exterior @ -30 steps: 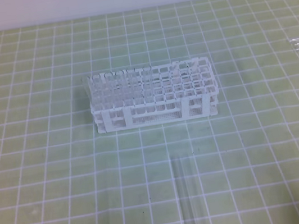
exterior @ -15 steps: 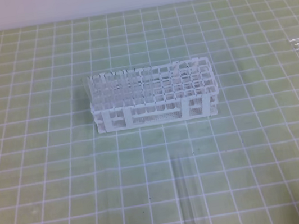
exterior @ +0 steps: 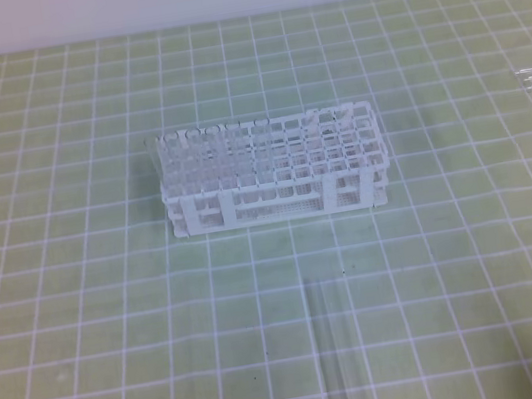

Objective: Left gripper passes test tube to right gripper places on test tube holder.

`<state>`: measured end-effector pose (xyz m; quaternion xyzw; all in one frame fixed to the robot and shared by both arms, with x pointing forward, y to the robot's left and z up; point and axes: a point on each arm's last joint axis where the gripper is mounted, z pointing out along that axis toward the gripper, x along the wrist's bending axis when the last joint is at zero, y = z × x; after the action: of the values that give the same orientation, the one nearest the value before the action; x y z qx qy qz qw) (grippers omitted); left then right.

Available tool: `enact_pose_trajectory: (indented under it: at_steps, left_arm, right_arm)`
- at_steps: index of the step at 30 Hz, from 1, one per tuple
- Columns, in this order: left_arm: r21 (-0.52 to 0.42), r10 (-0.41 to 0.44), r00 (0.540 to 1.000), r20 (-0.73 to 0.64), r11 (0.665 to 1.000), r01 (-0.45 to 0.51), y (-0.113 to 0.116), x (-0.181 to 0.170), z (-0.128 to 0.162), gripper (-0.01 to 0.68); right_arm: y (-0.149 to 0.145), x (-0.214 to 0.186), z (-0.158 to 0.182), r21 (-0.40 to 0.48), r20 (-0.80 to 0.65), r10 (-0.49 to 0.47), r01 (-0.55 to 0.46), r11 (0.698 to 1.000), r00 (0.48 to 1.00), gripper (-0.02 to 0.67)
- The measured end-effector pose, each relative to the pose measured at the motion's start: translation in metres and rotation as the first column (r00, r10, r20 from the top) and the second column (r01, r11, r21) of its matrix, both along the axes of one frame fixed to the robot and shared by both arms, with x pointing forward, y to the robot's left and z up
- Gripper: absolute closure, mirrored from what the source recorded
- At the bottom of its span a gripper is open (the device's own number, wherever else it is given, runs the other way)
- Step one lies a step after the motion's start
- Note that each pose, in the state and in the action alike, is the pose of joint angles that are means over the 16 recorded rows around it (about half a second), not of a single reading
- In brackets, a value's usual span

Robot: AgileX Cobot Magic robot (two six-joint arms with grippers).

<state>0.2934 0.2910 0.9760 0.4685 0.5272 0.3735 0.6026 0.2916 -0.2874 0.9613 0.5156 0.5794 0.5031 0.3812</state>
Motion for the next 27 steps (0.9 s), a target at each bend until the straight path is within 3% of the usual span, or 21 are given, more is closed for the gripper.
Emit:
enact_pose_trajectory:
  at_steps: [14,21,27]
  left_arm:
    - [-0.185,0.002,1.000,-0.004,0.983,-0.002,0.000,0.000,0.003,0.675]
    - [-0.195,0.000,1.000,-0.014,0.981,-0.002,0.000,0.000,0.001,0.675]
    - [-0.168,0.000,1.000,-0.017,0.986,-0.003,0.000,0.000,0.000,0.675]
  right_arm:
    - [0.000,0.000,0.002,0.021,0.017,0.000,0.000,1.000,1.000,0.665]
    - [0.002,0.001,0.010,0.159,0.077,-0.008,-0.004,0.987,0.997,0.665]
    - [0.002,0.002,0.019,0.321,0.132,-0.037,-0.007,0.947,0.991,0.665]
